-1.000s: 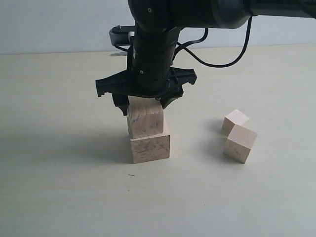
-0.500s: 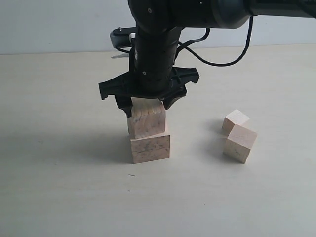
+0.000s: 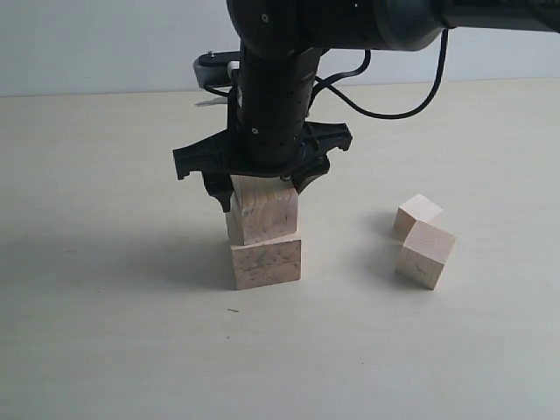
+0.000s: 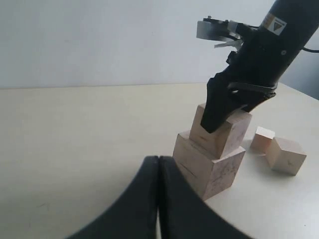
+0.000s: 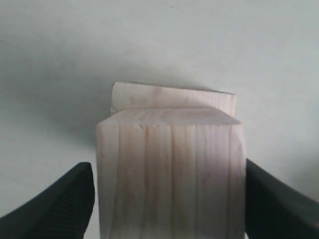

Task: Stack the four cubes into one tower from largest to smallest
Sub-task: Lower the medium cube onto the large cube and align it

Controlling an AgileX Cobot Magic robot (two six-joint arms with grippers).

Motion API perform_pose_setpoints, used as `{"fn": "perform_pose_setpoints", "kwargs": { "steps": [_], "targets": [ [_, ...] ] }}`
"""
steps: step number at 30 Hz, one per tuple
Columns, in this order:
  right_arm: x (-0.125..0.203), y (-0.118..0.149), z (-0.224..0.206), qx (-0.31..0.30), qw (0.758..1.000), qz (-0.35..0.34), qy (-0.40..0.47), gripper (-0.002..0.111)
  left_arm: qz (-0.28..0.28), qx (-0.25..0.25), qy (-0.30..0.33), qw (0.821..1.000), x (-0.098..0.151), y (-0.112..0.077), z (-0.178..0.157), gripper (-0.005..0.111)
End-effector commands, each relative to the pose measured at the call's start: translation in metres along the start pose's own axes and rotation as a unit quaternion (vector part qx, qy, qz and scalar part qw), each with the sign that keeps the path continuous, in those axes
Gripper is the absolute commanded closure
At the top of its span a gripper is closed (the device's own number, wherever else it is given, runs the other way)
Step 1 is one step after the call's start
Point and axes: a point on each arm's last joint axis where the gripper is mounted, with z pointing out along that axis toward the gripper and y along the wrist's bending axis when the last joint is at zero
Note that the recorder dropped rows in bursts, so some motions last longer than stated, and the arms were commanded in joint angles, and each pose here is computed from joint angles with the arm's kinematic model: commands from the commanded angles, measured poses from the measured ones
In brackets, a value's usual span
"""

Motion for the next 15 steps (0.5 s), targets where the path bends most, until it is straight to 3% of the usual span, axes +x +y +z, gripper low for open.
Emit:
{"fn": "perform_pose_setpoints", "kwargs": {
  "steps": [1,15],
  "targets": [
    [-0.0006,0.0025,-0.0046,-0.012,1.000,0.000,-0.002,0.036,0.000,-0.001,-0.003,1.000,0.0004,0.0002,-0.0003,0.107],
    [-0.0014,0.0037,-0.0046,-0.019,1.000,0.013,-0.006,0.036,0.000,-0.001,-0.003,1.000,0.0004,0.0002,-0.0003,0.107]
  ]
}}
